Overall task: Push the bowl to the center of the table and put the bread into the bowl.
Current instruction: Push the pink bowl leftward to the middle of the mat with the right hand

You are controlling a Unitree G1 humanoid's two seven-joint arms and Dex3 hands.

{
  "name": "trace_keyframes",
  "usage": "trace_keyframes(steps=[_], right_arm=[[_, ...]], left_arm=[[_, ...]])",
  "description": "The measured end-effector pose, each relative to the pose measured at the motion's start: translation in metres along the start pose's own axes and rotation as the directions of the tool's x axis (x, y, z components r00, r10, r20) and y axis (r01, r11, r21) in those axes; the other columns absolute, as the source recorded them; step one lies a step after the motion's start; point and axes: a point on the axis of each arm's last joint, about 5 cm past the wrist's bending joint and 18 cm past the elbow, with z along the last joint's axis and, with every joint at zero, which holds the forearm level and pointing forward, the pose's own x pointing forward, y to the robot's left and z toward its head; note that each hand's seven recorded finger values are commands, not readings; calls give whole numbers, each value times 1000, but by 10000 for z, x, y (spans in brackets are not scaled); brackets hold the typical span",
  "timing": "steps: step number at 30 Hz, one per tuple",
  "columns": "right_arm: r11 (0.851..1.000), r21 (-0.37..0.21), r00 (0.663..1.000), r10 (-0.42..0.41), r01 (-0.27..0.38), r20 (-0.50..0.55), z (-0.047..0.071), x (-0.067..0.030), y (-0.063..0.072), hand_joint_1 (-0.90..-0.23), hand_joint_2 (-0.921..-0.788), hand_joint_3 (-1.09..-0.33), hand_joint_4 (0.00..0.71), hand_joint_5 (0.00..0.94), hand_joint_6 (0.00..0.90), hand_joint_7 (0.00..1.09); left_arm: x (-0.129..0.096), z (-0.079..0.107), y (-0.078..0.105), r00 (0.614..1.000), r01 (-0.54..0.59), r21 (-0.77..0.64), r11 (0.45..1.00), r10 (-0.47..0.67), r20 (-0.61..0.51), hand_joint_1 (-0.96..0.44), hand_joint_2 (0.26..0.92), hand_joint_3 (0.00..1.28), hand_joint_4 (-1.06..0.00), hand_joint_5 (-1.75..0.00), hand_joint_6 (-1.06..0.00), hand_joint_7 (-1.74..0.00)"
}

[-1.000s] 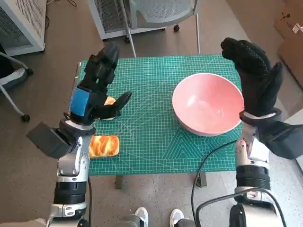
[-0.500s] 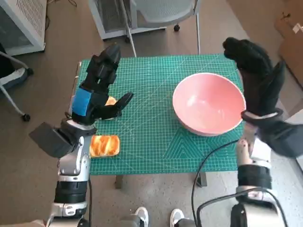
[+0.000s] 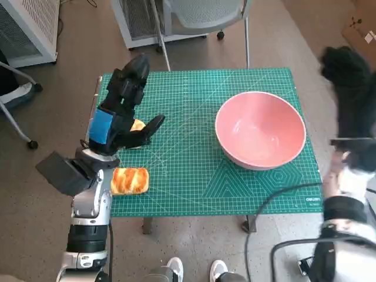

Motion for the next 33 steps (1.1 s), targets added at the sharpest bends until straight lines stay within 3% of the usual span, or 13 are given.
trace_keyframes(steps=[8,17,28,33], right_arm=[[996,49,979,-57,68,-196,-135,-53,-3,-589,-921,-756,155,2,261,1],[991,91,946,-68,102,-316,-229,-91,62,-601,-921,-727,172,8,275,8],[999,21,868,-11,24,-496,-435,-232,327,-668,-921,-770,198,13,293,15],[999,35,860,19,-1,-510,-465,-249,429,-639,-921,-776,201,11,292,13]], left_arm=[[7,-3,-12,1000,-2,-14,1000,2,3,-208,736,603,-29,-7,1,-464],[8,-5,-17,1000,-6,-25,1000,6,6,-207,739,600,-26,-5,1,-461],[7,-11,-27,1000,-16,-49,999,17,14,-217,744,585,-28,-6,1,-481],[4,-7,-19,1000,-21,-51,998,22,17,-219,746,580,-29,-6,1,-484]])
